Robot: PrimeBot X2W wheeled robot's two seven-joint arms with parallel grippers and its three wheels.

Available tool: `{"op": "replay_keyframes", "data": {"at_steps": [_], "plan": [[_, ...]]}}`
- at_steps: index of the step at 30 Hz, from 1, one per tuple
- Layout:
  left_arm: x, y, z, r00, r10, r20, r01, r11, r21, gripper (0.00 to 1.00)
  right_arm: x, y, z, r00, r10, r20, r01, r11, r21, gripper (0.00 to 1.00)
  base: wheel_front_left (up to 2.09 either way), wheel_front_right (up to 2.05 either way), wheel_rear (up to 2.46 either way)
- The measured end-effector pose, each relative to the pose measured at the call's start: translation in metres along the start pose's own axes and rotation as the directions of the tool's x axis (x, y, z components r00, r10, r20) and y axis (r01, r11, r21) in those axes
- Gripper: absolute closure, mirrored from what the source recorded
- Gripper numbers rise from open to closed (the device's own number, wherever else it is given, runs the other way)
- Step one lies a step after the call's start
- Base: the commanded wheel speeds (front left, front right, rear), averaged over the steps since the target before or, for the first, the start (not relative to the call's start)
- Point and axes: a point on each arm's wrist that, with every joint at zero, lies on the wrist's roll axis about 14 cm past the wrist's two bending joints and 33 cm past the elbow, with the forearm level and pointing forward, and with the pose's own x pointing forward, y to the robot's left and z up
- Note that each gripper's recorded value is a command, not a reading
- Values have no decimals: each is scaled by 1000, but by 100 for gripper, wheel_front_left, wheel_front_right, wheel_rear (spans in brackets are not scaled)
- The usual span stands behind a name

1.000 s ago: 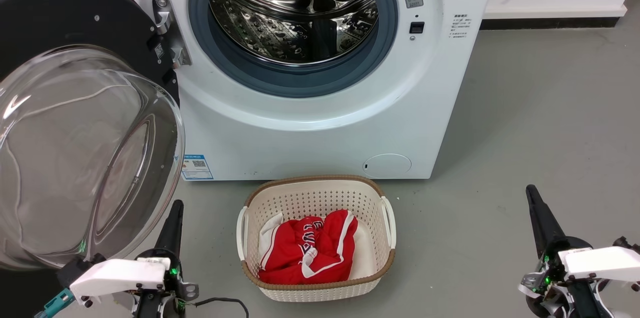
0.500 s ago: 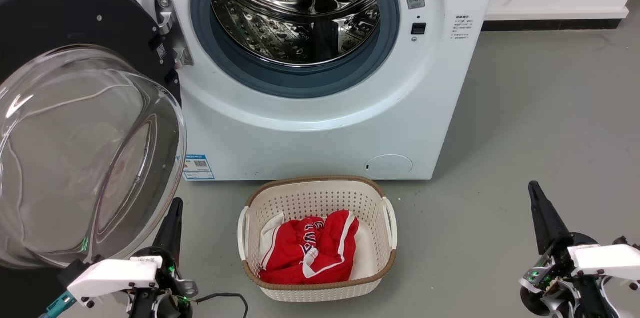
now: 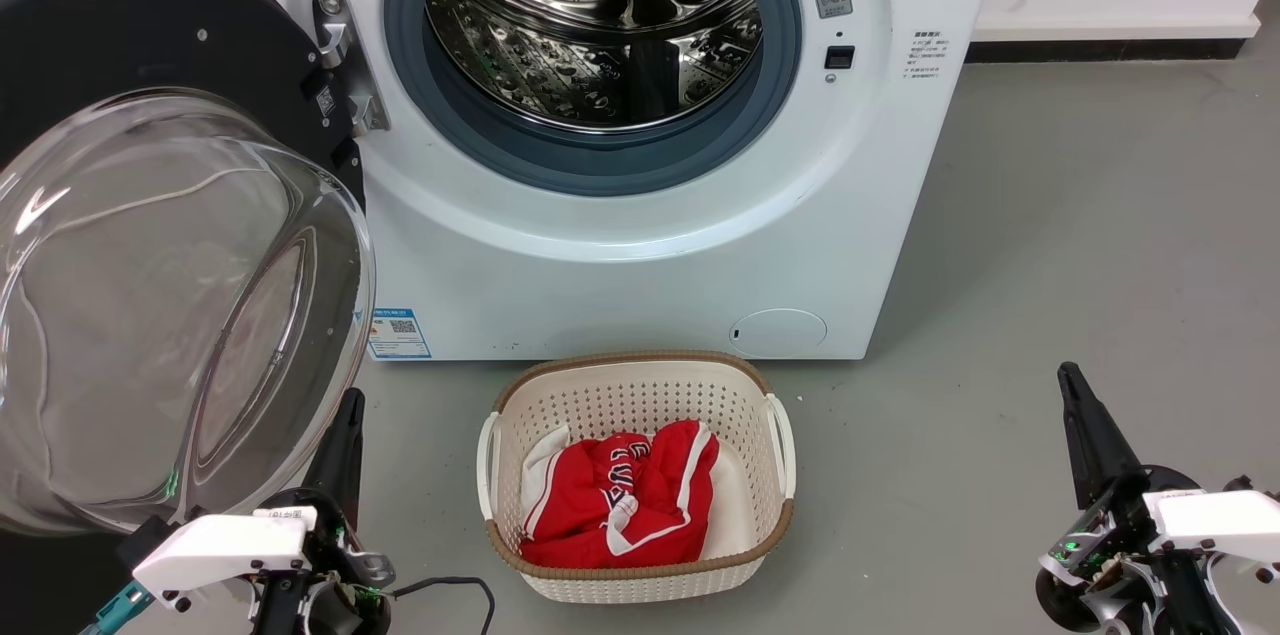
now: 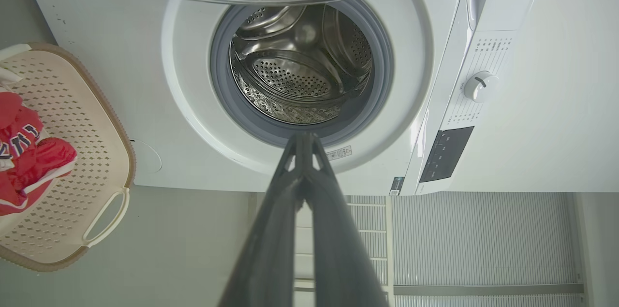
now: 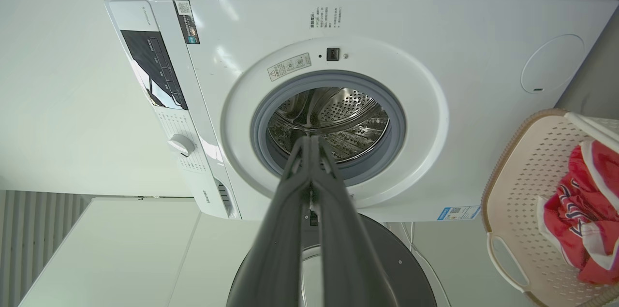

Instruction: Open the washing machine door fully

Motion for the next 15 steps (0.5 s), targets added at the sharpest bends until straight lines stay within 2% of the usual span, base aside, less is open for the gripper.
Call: {"op": "replay_keyframes", "data": {"at_steps": [15], "plan": [[0, 0, 0, 1000, 0, 1, 0, 1000, -2, 100, 0, 0, 0, 1000, 0, 0, 0, 1000, 2, 100, 0, 0, 0]]}}
